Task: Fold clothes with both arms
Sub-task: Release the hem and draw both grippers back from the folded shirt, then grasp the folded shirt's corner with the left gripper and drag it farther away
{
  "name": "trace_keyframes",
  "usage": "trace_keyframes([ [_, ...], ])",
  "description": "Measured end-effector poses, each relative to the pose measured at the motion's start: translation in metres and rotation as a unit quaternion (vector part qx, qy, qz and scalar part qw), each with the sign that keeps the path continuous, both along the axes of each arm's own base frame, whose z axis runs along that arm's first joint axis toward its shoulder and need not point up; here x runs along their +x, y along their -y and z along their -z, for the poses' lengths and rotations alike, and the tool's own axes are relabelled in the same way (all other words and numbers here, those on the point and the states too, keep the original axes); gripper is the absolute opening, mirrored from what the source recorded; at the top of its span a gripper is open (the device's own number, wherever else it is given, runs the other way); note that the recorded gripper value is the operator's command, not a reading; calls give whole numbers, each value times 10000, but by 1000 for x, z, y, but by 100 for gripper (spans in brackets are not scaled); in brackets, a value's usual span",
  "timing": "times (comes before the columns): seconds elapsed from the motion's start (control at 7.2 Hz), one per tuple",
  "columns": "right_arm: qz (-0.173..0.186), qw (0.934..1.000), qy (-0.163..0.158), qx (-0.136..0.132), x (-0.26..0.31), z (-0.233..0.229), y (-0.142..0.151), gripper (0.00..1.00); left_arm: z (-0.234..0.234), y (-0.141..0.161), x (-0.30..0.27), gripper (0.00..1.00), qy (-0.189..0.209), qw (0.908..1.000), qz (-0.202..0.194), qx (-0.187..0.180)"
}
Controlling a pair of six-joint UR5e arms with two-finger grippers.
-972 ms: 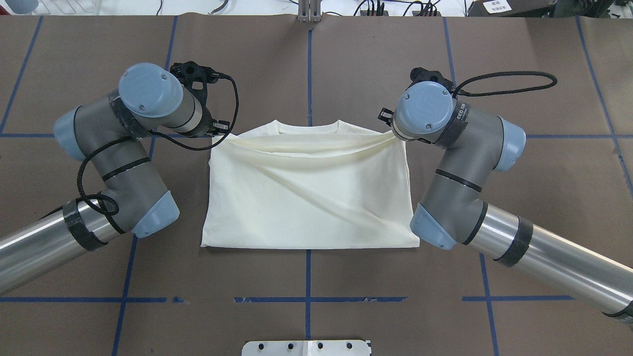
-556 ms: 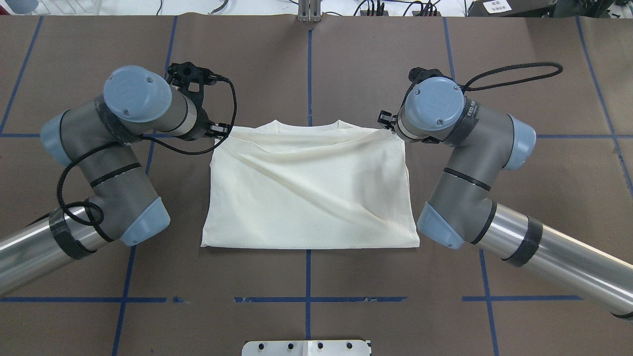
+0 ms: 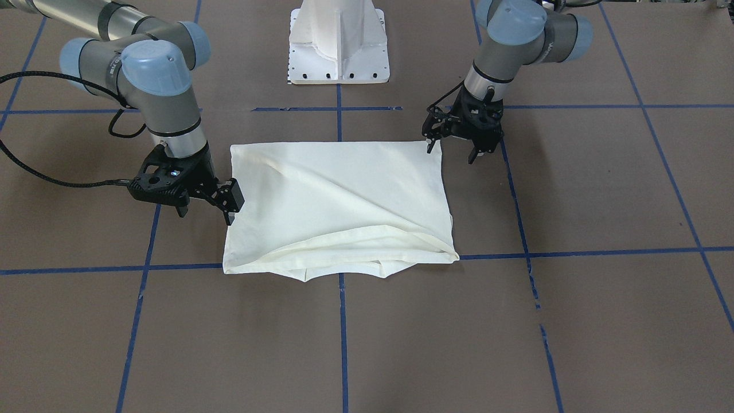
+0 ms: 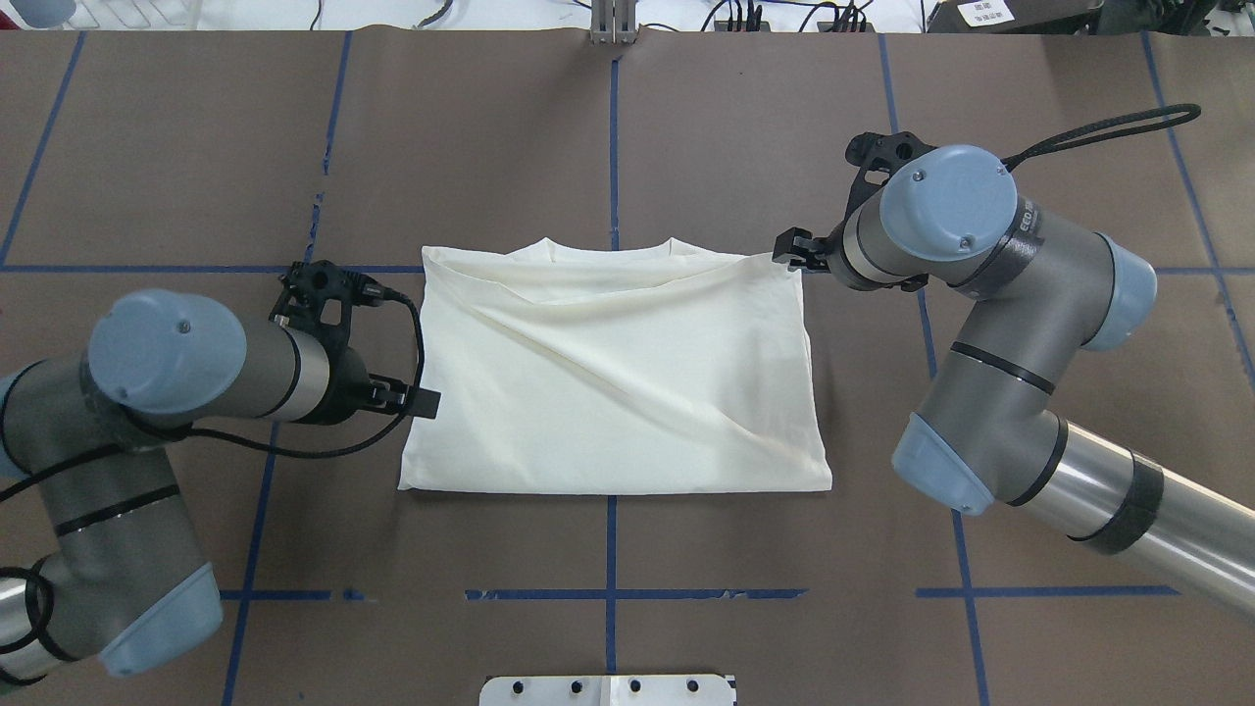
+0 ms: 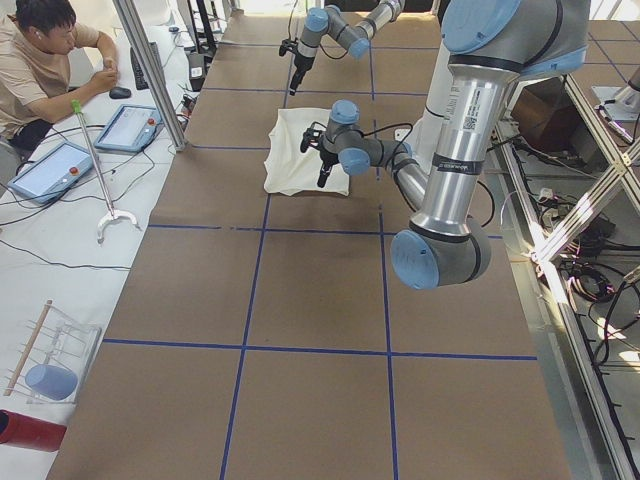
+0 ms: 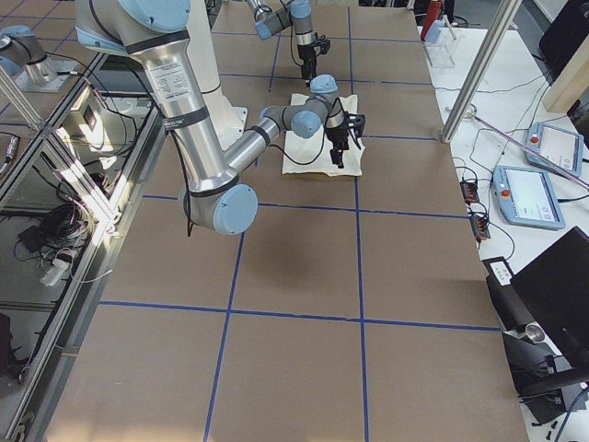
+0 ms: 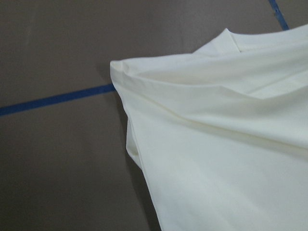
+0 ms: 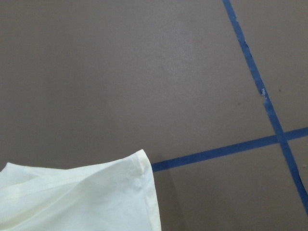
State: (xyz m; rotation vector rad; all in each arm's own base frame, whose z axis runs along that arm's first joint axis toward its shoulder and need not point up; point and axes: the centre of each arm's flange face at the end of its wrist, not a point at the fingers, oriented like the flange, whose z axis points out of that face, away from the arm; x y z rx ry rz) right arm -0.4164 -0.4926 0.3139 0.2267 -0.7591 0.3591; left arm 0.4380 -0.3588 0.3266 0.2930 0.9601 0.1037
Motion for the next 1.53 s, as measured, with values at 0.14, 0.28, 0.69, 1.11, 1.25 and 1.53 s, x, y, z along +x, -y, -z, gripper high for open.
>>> trace_keyframes([
  [0.14, 1, 10000, 4, 6, 1, 0, 0, 100, -12, -28, 13, 65, -105, 9997, 99, -213],
  [0.28, 2, 10000, 8, 10, 1, 1, -1, 100, -22, -46, 26, 64, -127, 9990, 174, -380],
  [0.69, -10, 10000, 15, 17, 2, 2, 0, 100, -35, -54, 40, 28, -62, 9983, 236, -536],
  [1.11, -16, 10000, 16, 18, 2, 2, 0, 100, -33, -55, 43, 0, -82, 9982, 239, -550],
  [1.25, -16, 10000, 17, 17, 2, 2, 0, 100, -33, -55, 42, 0, -83, 9982, 232, -544],
  [1.53, -14, 10000, 17, 13, 2, 2, -1, 100, -30, -48, 32, 0, -82, 9990, 213, -391],
])
